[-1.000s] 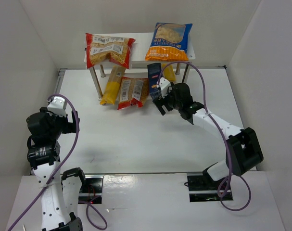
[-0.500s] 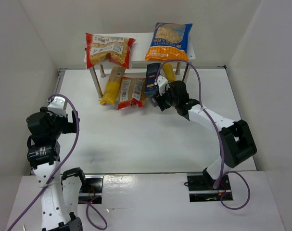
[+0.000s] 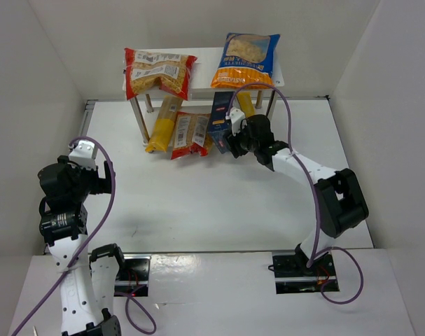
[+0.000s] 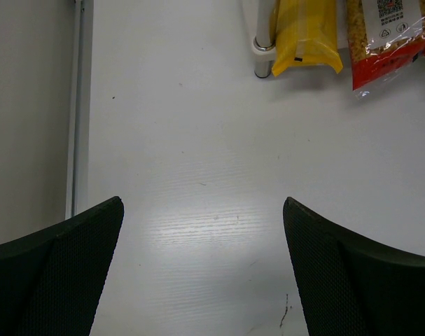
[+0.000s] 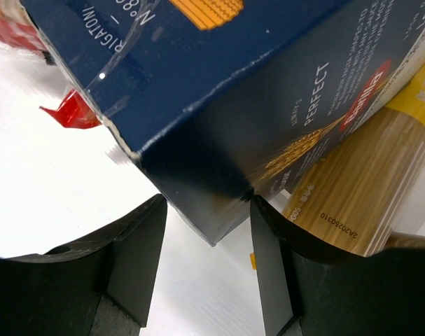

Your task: Place and organize the pasta boxes and bags onto the shelf

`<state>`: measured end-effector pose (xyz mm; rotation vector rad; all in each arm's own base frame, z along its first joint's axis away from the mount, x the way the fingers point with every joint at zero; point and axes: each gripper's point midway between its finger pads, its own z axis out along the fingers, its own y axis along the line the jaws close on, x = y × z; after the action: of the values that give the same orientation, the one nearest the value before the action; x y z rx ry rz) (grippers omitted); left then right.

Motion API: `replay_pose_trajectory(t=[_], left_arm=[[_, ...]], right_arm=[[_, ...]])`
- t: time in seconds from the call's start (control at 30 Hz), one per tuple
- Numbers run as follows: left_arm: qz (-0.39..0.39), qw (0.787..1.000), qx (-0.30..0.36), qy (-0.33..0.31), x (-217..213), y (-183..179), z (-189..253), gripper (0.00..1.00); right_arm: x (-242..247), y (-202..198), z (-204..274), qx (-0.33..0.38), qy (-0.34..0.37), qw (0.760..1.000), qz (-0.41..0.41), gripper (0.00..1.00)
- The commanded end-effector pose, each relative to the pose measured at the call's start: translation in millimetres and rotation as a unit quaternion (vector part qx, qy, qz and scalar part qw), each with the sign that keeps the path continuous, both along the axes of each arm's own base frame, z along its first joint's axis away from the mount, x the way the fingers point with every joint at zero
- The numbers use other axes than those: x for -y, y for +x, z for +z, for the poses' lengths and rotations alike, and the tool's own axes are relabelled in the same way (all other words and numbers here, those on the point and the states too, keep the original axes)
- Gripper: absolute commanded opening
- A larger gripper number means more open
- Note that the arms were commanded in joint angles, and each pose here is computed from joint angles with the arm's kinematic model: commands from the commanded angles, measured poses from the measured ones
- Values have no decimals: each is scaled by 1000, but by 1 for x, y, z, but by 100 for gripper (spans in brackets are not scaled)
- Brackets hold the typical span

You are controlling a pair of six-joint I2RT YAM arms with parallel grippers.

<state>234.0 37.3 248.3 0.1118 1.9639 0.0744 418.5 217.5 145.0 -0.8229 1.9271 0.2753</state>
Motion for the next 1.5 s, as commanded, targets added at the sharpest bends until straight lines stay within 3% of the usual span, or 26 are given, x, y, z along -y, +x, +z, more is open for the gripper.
replay_pose_trajectory(t=[0.0, 0.53, 0.93, 1.37, 1.47], left_arm=[[-9, 1000, 12, 1, 2, 2, 5, 100], [-9, 1000, 8, 0, 1, 3, 3, 100], [-9, 1000, 8, 0, 1, 3, 3, 100], [-9, 1000, 8, 0, 1, 3, 3, 100], [-9, 1000, 8, 0, 1, 3, 3, 100]], right_arm=[[4, 26, 19, 44, 7, 998, -32, 57], [41, 58, 16, 60, -14, 993, -101, 56], [34, 72, 20, 63, -10, 993, -97, 55], [9, 53, 36, 69, -9, 996, -64, 55], [10, 34, 58, 78, -6, 995, -60, 62]])
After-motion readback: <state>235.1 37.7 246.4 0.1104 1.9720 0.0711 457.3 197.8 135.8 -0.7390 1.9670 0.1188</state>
